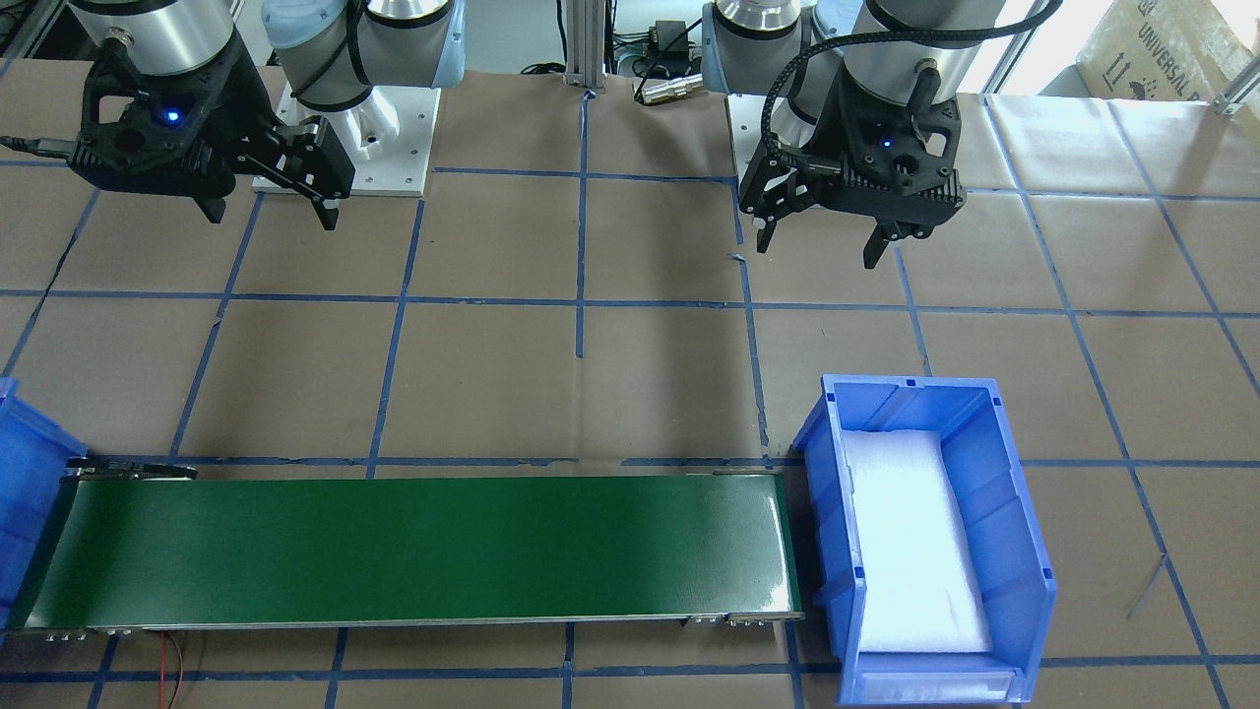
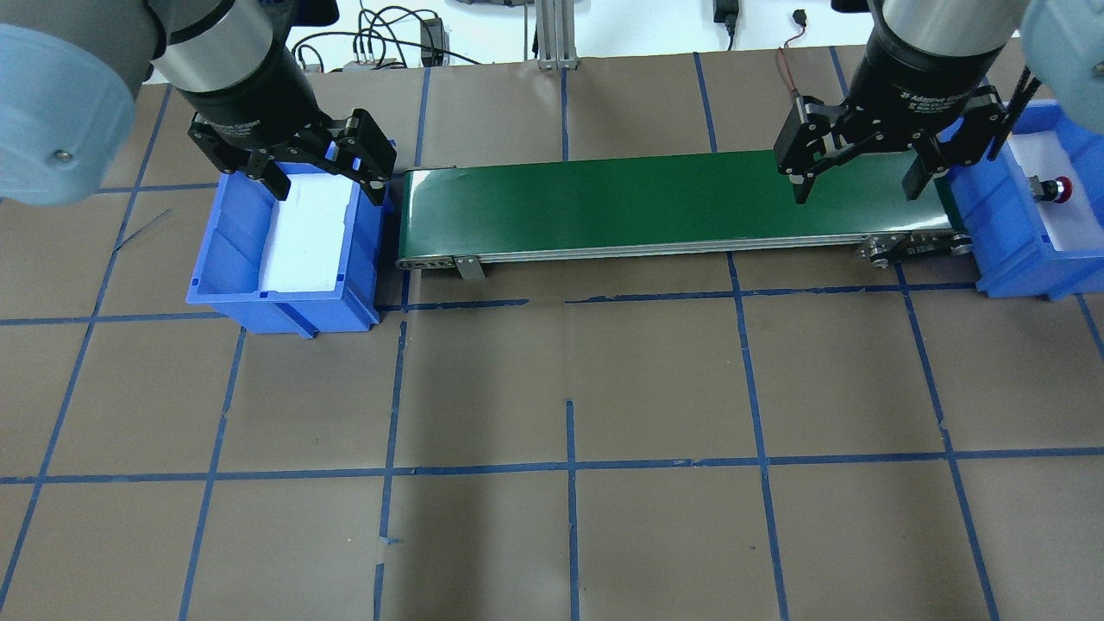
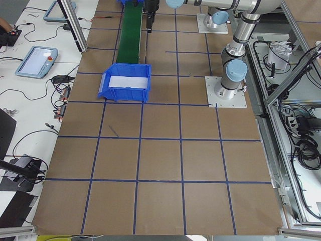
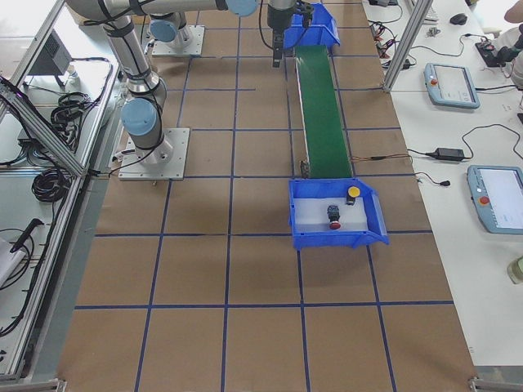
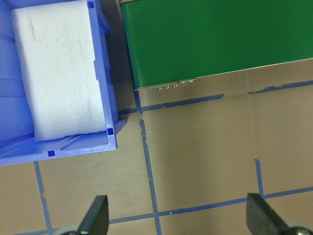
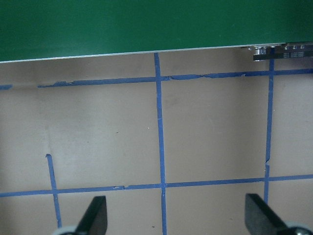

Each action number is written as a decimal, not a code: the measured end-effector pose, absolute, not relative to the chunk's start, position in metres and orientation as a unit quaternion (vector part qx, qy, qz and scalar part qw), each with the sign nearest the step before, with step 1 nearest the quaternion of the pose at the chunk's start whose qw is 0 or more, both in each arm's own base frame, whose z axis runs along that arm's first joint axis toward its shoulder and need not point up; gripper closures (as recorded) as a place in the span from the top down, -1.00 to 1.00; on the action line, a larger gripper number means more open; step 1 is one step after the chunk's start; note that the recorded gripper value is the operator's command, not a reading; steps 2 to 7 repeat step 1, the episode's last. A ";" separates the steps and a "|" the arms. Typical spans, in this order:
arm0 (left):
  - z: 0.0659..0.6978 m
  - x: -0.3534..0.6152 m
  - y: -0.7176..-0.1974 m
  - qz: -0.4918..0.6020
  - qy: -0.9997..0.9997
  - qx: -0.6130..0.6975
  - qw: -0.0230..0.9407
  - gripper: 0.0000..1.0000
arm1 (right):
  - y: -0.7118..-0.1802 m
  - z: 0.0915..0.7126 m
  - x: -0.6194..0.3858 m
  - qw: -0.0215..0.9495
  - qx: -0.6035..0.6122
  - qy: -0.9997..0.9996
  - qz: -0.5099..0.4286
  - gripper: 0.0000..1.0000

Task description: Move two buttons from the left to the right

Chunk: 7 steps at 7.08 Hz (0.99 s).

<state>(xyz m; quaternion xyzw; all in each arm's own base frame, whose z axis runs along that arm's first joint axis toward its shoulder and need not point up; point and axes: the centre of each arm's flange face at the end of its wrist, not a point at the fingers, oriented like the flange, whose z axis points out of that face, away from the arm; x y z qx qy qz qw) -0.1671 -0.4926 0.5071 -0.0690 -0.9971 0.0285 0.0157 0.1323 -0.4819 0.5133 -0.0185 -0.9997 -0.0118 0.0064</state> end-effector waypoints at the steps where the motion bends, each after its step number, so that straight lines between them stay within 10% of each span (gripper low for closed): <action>1: 0.507 -0.167 -0.493 0.028 -0.997 -0.069 0.016 1.00 | -0.483 0.512 0.134 0.004 -0.016 -1.000 -0.012 0.98; 7: 0.507 -0.167 -0.493 0.028 -0.997 -0.069 0.016 1.00 | -0.483 0.512 0.134 0.004 -0.016 -1.000 -0.012 0.98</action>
